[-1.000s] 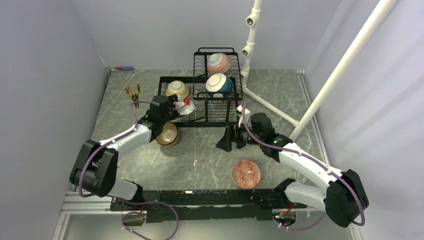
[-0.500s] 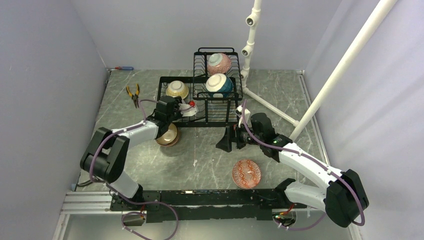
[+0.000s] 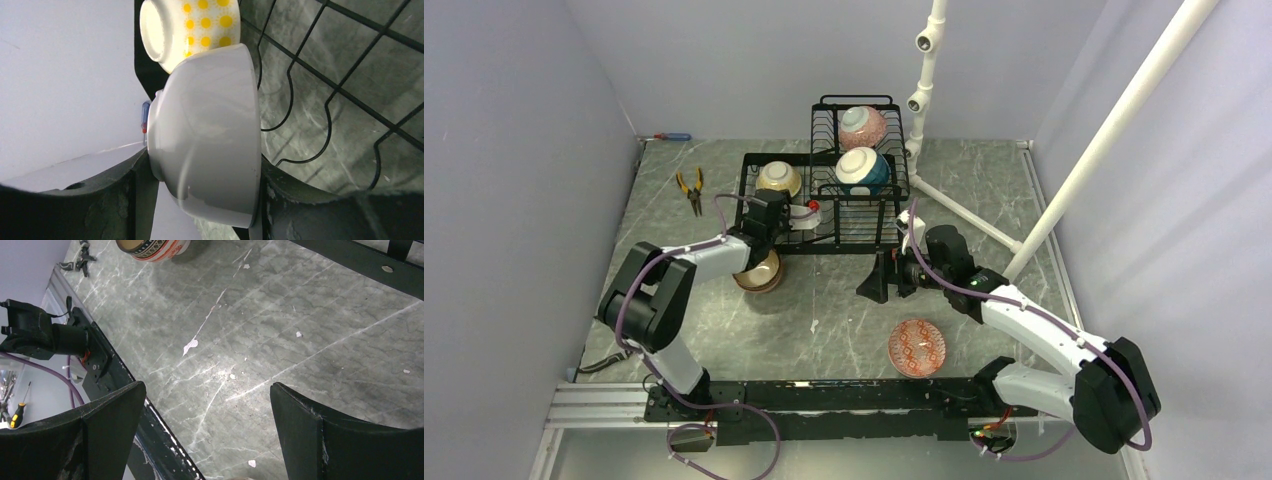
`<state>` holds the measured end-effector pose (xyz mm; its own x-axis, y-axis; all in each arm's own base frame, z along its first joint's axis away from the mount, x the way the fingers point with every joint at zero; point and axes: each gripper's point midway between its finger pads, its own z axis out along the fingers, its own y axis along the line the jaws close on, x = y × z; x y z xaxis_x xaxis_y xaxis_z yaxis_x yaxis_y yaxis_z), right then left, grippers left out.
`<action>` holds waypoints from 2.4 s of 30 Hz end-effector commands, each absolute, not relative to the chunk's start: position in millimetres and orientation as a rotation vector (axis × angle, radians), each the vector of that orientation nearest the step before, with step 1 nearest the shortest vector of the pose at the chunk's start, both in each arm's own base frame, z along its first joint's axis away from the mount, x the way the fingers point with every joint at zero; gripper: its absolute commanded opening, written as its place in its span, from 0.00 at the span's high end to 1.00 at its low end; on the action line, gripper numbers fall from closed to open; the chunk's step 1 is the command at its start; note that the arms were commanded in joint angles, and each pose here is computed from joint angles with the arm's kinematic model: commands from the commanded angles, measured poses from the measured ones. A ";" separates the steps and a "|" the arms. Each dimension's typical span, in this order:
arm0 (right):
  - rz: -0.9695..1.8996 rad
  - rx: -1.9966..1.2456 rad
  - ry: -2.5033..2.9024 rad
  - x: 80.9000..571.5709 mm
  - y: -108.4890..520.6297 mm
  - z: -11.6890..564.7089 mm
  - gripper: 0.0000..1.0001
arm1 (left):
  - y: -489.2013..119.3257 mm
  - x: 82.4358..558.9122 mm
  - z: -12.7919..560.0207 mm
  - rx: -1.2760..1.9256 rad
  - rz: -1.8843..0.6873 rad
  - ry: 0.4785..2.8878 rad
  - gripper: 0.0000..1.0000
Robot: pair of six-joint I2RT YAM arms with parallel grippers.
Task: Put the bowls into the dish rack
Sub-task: Turn the bowl upside down on the dish rack.
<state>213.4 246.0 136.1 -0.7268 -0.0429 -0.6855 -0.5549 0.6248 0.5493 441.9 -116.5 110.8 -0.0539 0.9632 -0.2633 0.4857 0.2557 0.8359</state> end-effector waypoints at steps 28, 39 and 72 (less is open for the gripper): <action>1.033 -0.481 2.198 216.1 245.3 136.2 0.00 | -116.3 461.3 103.0 1.393 0.847 1.744 0.55; 1.050 -0.477 2.205 217.0 248.0 134.9 0.00 | -130.3 441.6 96.9 1.487 0.762 1.758 0.23; 1.092 -0.464 2.214 217.0 253.0 135.6 0.00 | -122.4 410.6 163.1 1.412 0.660 1.679 0.07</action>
